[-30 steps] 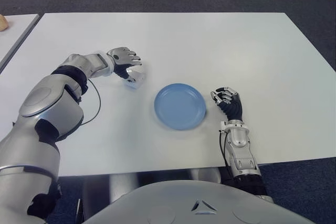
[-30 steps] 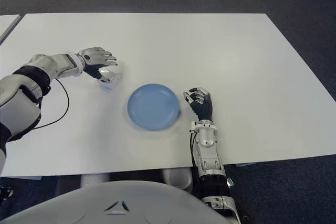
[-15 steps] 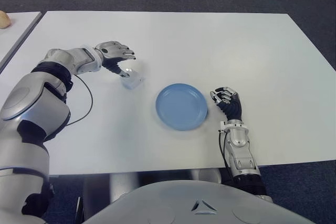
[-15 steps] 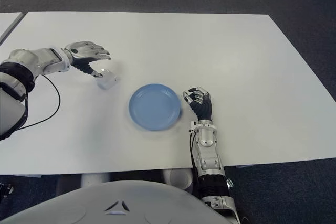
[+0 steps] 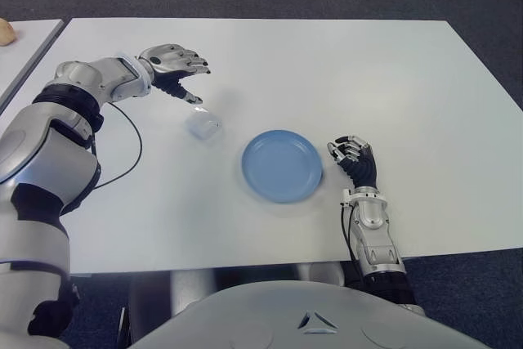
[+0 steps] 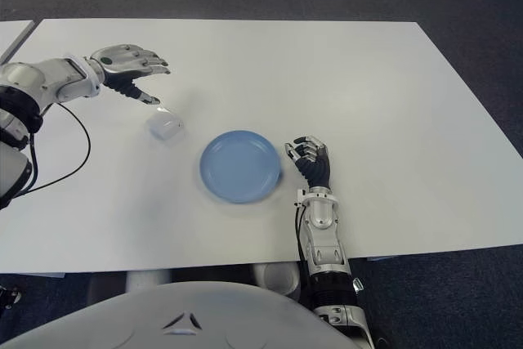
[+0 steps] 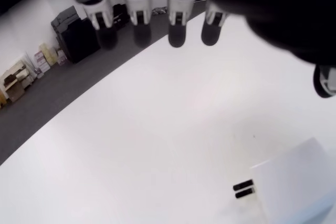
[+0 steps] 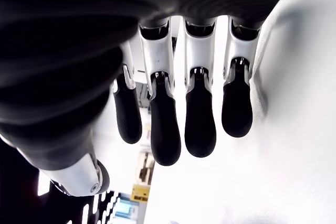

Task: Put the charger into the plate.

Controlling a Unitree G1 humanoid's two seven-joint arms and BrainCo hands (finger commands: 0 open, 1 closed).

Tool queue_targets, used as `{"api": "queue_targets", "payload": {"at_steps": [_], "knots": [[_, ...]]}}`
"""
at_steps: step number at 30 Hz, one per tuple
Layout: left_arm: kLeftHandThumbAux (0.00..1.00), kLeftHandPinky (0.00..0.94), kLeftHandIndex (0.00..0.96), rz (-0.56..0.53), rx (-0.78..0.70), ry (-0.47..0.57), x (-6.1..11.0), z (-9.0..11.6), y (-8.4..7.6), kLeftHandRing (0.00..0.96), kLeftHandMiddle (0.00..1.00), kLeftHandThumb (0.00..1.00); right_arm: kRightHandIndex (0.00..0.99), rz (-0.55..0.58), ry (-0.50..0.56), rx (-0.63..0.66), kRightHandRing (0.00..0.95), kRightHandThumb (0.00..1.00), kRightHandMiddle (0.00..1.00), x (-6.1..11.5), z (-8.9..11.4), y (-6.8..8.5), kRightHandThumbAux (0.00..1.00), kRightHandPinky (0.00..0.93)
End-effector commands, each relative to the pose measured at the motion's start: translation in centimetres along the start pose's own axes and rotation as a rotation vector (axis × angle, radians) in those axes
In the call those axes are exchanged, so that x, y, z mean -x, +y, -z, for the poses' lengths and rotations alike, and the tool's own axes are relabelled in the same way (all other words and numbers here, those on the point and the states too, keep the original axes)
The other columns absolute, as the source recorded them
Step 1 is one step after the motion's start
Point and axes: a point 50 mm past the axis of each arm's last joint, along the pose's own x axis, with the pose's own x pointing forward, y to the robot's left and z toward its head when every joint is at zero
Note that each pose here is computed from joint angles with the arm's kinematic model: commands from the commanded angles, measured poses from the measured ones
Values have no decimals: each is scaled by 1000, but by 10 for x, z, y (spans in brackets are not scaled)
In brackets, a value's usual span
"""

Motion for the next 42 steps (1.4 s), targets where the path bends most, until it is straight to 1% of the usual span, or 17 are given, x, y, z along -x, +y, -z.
{"api": "queue_targets", "payload": {"at_steps": [1, 8, 13, 16, 19, 21, 25, 28, 34, 42], "knots": [[195, 0, 0, 28, 8, -7, 3, 0, -5, 0, 0, 451, 430, 0, 23, 7, 635, 705, 630, 2, 3, 1, 731, 628], [207, 0, 0, 53, 1, -31, 3, -5, -14, 0, 0, 461, 430, -5, 20, 6, 642, 705, 635, 2, 2, 2, 731, 634], [214, 0, 0, 105, -52, -62, 2, -10, -21, 0, 0, 467, 430, -5, 24, 5, 636, 704, 633, 3, 3, 2, 731, 618], [215, 0, 0, 118, -69, -73, 2, -11, -22, 0, 0, 453, 430, -4, 24, 4, 633, 704, 632, 3, 2, 2, 731, 617], [221, 0, 0, 141, -103, -98, 1, -16, -27, 0, 0, 440, 431, -2, 25, 3, 633, 705, 632, 3, 3, 2, 731, 623], [233, 0, 0, 161, -144, -116, 0, -18, -29, 0, 0, 426, 430, 1, 26, 3, 632, 705, 631, 3, 3, 2, 731, 620], [243, 0, 0, 172, -178, -129, 0, -20, -30, 0, 0, 415, 430, 3, 26, 3, 629, 705, 629, 4, 2, 2, 731, 615], [246, 0, 0, 196, -238, -147, -2, -23, -34, 0, 0, 404, 430, 3, 29, 3, 628, 705, 626, 4, 3, 3, 731, 615], [251, 0, 0, 218, -301, -171, -4, -28, -40, 0, 0, 373, 430, 7, 33, 4, 627, 705, 623, 4, 5, 3, 731, 614], [255, 0, 0, 242, -355, -198, -7, -36, -50, 0, 0, 372, 430, 11, 29, -5, 633, 704, 624, 5, 3, 3, 730, 622]]}}
